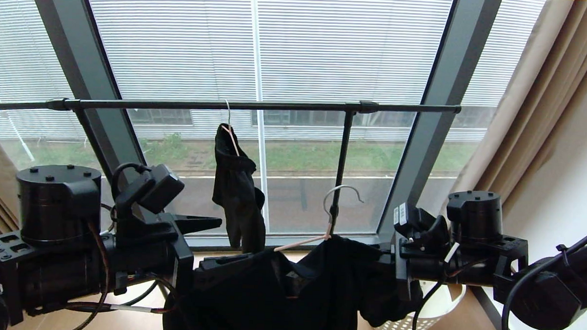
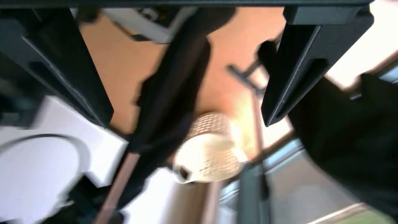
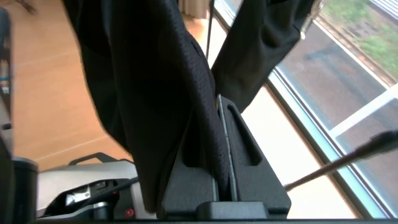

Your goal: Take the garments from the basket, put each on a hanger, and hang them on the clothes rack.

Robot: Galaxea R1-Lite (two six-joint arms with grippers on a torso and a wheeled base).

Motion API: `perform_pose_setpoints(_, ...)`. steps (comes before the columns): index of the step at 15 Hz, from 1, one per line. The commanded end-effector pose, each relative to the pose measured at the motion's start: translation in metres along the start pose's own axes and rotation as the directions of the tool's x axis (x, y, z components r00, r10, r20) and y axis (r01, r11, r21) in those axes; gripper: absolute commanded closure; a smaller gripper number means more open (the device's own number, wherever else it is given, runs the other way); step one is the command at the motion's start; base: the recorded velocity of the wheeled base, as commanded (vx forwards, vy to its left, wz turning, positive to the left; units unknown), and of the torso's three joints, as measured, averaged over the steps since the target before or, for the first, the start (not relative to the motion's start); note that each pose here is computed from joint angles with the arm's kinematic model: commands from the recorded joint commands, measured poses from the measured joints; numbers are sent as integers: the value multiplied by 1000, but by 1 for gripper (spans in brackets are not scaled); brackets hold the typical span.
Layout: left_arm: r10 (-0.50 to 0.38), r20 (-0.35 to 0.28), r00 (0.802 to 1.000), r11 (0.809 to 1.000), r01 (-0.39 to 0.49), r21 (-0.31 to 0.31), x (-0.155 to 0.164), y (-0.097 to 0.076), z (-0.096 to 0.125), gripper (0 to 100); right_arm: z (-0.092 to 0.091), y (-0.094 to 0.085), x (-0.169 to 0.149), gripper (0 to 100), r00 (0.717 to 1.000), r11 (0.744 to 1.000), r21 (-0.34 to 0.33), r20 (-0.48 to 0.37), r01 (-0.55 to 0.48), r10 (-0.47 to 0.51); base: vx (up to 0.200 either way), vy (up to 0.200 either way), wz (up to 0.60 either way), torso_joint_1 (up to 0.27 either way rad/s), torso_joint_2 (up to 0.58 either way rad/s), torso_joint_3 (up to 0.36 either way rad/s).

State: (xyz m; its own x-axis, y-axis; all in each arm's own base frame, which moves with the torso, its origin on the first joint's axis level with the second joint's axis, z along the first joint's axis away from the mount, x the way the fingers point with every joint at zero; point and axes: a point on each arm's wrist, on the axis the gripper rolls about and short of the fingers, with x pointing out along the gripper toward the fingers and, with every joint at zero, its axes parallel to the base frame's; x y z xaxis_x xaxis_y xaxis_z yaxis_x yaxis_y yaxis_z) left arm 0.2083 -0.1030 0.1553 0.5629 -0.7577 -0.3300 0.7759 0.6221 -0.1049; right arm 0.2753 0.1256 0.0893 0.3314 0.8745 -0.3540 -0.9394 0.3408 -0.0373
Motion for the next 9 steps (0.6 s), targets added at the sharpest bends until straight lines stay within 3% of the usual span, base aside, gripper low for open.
perform_pose_setpoints(1, -13, -21, 1000, 1000, 13, -5, 5, -1, -4, 0, 3, 2, -2, 100, 1000, 1000, -9, 7, 0, 0, 0, 0, 0, 0, 0, 0)
perform_pose_setpoints(4, -63, -50, 997, 998, 64, 4, 12, -12, -10, 0, 5, 4, -4, 100, 1000, 1000, -13, 11, 1, -1, 0, 0, 0, 0, 0, 0)
perform_pose_setpoints(9, -89, -85, 992, 996, 89, -3, 19, -15, -17, 0, 6, 5, -6, 100, 1000, 1000, -24, 15, 4, -4, 0, 0, 0, 0, 0, 0)
